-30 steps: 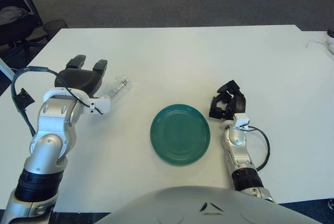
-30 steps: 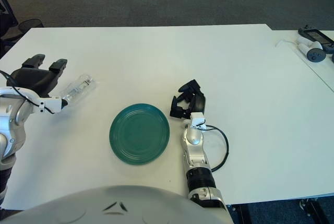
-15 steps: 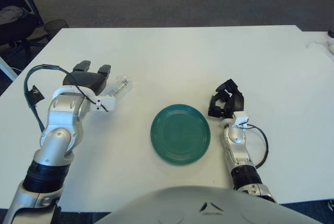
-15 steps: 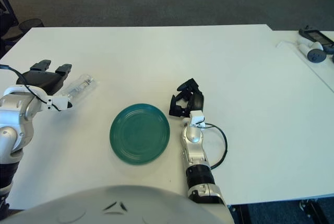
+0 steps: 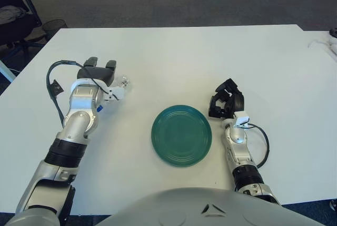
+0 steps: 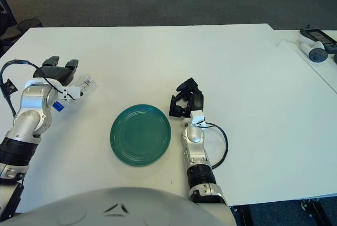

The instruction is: Put the bottle into the plate.

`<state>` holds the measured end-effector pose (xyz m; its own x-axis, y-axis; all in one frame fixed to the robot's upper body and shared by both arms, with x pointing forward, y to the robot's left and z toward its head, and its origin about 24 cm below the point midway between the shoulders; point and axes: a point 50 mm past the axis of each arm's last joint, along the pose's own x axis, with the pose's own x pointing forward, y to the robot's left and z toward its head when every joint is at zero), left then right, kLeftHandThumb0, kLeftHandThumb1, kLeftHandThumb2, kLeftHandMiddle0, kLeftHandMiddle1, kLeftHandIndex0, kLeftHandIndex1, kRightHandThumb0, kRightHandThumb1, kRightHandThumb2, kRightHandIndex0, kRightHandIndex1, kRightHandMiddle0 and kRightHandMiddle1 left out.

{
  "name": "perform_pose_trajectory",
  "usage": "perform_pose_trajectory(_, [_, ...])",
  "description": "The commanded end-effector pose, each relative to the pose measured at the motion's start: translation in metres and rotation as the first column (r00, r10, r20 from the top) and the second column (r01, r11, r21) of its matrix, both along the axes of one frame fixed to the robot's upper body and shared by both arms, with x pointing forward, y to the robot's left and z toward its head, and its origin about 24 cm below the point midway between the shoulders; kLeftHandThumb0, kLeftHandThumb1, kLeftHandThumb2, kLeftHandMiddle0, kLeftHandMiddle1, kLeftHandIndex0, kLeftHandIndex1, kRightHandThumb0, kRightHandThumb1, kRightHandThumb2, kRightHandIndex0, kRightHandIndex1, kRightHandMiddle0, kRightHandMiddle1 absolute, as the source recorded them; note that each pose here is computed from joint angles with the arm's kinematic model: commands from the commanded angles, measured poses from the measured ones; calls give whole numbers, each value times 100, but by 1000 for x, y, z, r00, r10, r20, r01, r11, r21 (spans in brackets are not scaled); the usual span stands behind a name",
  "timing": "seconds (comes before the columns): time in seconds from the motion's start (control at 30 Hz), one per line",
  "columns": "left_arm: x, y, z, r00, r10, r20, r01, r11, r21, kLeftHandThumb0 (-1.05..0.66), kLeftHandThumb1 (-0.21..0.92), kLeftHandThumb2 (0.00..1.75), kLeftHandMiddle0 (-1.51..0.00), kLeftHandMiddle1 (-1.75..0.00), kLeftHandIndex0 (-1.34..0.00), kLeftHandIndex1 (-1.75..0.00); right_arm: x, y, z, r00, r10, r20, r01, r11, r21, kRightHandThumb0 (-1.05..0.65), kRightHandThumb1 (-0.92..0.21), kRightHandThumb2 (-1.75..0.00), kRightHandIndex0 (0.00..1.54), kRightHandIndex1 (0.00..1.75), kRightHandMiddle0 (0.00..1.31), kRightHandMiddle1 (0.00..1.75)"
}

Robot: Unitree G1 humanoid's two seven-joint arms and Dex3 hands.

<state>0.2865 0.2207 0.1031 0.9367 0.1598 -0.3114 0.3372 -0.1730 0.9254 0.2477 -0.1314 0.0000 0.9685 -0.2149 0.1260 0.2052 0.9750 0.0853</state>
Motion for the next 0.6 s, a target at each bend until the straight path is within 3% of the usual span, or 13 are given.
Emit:
perform_pose_trajectory(0.0, [3,-2,0,1000,-2,26,2,1000,-27,-105,92,60,-9,-4,-2,-1,-33,-8,-44,980,-33,-198,35,999,10,0,-4,-162,84,168,60,175])
perform_pose_trajectory(0.57, [11,-3,-18,997,56,52,-51,995,-88,-105,92,66,-24,-9,-5,-5,-35,-11,-44,981,-26,-190,28,1000,5,0,-4,-161,84,166,60,175])
